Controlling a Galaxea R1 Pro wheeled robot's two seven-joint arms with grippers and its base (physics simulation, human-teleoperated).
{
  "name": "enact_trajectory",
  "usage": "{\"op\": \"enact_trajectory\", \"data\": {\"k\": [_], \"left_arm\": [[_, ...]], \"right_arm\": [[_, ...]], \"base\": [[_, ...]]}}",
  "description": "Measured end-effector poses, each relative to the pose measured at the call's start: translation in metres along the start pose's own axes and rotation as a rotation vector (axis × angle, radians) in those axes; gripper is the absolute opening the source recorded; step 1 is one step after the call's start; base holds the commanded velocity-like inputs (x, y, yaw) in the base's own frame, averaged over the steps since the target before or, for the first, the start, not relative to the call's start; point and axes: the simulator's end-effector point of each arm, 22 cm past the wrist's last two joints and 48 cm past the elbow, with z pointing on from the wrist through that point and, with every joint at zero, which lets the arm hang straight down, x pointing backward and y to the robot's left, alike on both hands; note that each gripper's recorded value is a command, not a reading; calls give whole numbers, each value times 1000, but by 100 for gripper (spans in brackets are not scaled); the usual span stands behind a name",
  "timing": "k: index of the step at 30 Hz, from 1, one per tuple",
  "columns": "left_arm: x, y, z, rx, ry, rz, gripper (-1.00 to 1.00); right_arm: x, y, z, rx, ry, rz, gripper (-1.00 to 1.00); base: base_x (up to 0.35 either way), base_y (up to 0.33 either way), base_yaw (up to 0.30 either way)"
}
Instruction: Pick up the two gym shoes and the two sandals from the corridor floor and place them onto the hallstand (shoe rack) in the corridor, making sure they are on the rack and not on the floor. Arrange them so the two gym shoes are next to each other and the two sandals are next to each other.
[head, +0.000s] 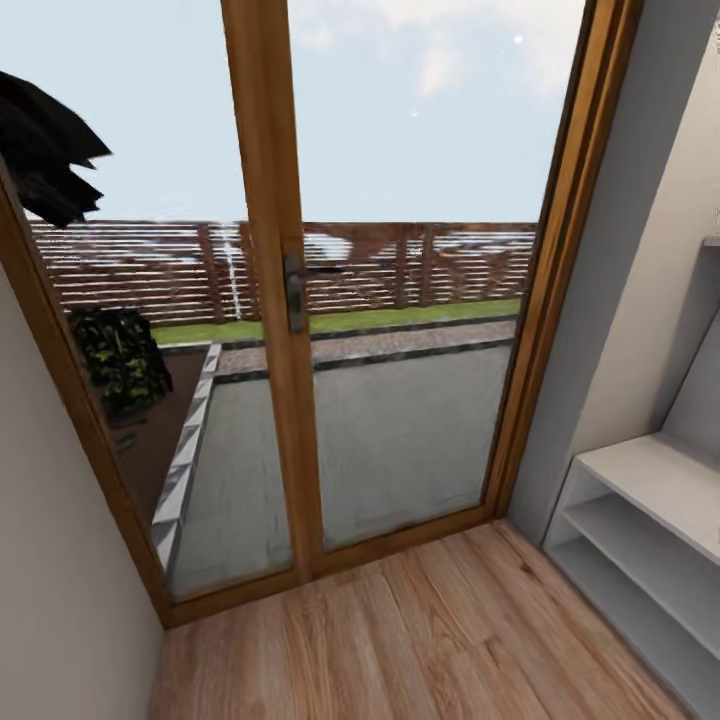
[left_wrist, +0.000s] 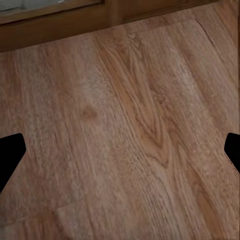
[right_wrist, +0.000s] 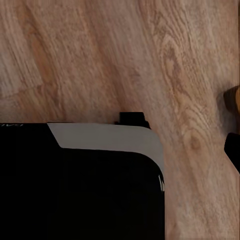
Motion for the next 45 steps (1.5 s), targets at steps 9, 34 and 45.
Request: {"op": "enact_trajectory", "data": {"k": [9,34,45], "left_arm": [[0,0,0,0,0,0,100],[0,0,0,0,1,1,100],[0,0,0,0,0,0,100]], "right_arm": [[0,0,0,0,0,0,100],[0,0,0,0,1,0,100],[0,0,0,0,1,0,100]], "base": [[338,13,-248],[157,0,-254],[0,42,-254]]}}
